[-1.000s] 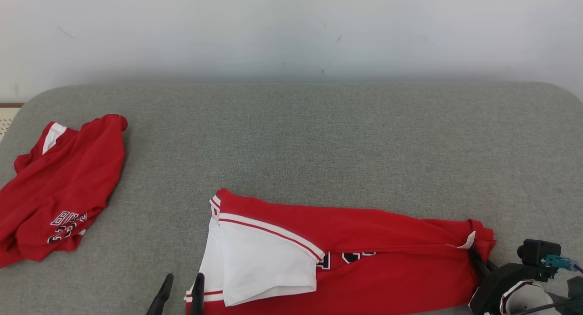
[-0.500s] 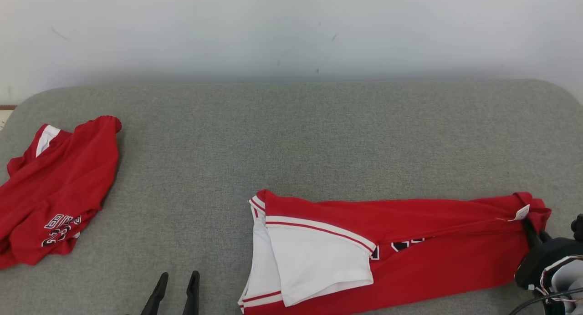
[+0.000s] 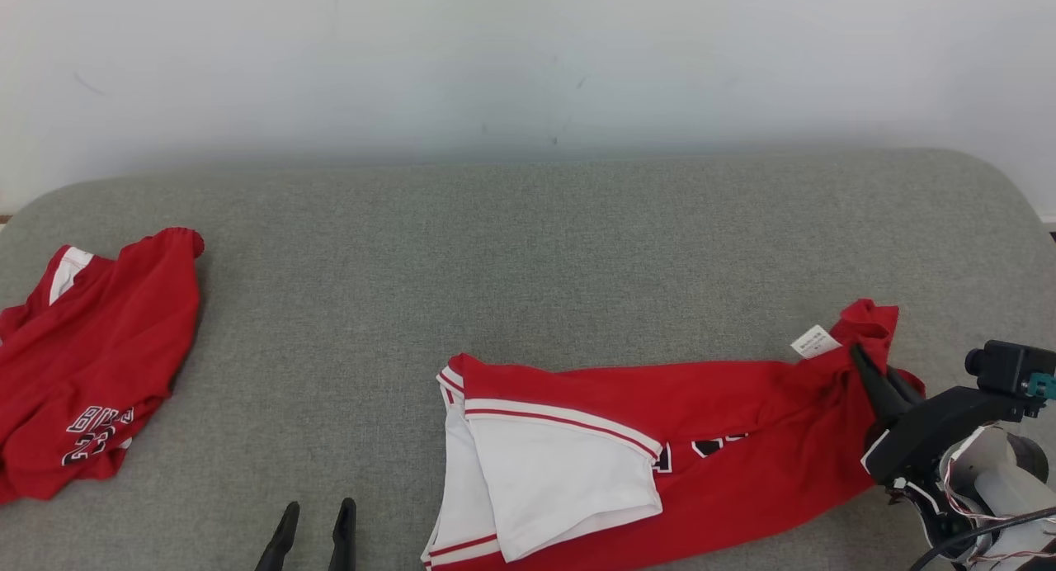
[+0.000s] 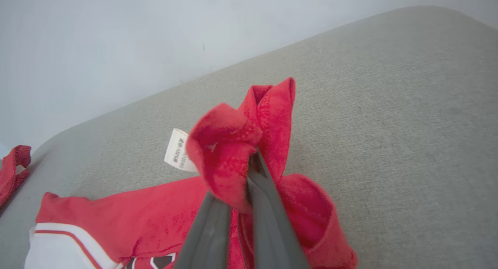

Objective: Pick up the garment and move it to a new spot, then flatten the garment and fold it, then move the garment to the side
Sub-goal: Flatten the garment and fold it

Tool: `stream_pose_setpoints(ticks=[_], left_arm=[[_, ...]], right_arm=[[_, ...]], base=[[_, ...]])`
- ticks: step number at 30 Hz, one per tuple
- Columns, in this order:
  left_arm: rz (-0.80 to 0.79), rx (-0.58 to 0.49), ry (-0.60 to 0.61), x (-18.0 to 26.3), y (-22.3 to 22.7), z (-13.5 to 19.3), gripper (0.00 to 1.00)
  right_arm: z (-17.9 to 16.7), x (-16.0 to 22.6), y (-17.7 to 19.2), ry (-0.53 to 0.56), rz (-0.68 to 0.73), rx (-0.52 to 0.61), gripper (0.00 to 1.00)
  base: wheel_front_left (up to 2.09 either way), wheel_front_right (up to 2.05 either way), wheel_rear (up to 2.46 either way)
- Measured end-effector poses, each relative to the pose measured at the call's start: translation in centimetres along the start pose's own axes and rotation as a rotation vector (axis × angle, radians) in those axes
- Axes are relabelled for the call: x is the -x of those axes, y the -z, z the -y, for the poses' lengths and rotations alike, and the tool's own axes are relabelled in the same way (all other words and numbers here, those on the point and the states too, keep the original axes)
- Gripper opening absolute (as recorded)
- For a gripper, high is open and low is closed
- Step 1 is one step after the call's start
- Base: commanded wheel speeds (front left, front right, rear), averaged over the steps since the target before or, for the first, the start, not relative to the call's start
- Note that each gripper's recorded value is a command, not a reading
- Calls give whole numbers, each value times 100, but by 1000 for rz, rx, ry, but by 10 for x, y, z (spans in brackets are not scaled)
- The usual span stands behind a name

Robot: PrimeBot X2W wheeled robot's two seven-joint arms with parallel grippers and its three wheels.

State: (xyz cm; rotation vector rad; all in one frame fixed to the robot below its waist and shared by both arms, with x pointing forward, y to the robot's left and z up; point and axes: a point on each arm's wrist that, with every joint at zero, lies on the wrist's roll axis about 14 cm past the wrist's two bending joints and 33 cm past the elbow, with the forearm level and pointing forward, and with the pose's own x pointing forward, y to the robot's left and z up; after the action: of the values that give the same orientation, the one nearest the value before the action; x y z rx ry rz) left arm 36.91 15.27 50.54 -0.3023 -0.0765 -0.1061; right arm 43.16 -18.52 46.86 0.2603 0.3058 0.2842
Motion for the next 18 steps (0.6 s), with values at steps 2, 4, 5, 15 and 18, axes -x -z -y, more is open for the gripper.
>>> stream_pose_setpoints(ticks=[2,4,5,15,18], left_arm=[[3,1,0,0,-1,0,100],[5,2,-2,1,-2,0,100],[5,3,-2,1,-2,0,100],[24,4,-43,11,-8,-10,100],[29,6,-52,13,-10,-12,100]], right_arm=[[-16,2,-3,-52,-1,-32,0],[-32,3,-4,-104,-4,-55,0],[-41,4,-4,-133,-9,-71,0],[-131,8,5,-391,-65,-150,0],[-156,7,11,-456,-93,-151,0]], base=[[0,0,0],[0,0,0],[0,0,0],[0,0,0],[0,0,0]])
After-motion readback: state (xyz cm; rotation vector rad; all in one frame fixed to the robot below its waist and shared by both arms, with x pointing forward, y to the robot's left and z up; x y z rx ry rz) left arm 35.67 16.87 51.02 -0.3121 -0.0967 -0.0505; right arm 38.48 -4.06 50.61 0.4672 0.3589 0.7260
